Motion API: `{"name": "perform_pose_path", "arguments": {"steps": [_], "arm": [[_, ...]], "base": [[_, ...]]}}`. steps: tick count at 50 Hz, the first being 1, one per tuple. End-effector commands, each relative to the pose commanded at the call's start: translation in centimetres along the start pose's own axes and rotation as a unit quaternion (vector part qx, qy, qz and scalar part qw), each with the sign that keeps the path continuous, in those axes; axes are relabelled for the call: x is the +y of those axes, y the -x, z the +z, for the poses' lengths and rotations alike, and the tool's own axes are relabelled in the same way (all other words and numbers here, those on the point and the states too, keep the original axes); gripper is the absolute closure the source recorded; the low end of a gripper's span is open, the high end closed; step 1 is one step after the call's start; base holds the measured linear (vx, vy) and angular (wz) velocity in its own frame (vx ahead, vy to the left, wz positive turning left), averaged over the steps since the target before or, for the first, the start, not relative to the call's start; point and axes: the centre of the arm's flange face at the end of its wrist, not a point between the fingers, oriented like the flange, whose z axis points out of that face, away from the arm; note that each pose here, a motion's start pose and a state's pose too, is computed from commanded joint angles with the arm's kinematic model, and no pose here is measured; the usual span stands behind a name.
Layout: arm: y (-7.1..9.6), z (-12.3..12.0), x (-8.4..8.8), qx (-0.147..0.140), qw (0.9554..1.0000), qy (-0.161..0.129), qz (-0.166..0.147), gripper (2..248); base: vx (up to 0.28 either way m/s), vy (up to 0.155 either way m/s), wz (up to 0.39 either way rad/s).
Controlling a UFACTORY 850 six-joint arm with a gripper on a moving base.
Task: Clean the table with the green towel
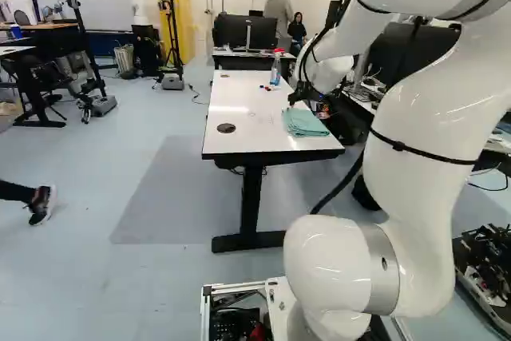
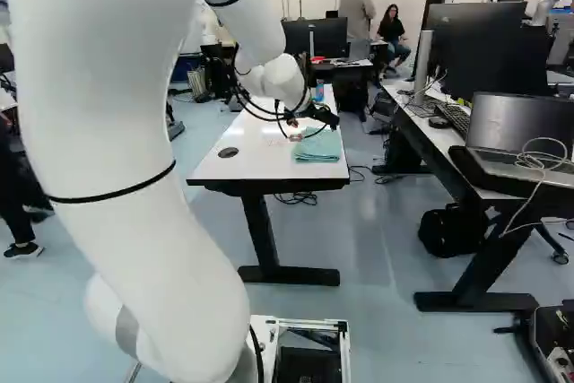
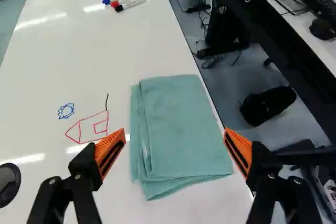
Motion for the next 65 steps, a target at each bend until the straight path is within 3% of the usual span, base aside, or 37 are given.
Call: {"name": "perform_pose_path", "arguments": {"steps": [7,31,49,65], "arm": [[-0.6,1.0,0.1,-0.023,0.9997,0.001,0.001,3],[-3.9,4.3,0.1,-0.014,0.9999,0.001,0.001,3],[-3.8,4.4,0.1,-0.014,0.9999,0.001,0.001,3],[-3.0,6.0,0.1,-0.028,0.9996,0.001,0.001,3]], "base": [[0.0,0.0,0.0],[0.0,0.0,0.0],[0.0,0.0,0.0],[0.0,0.0,0.0]]}}
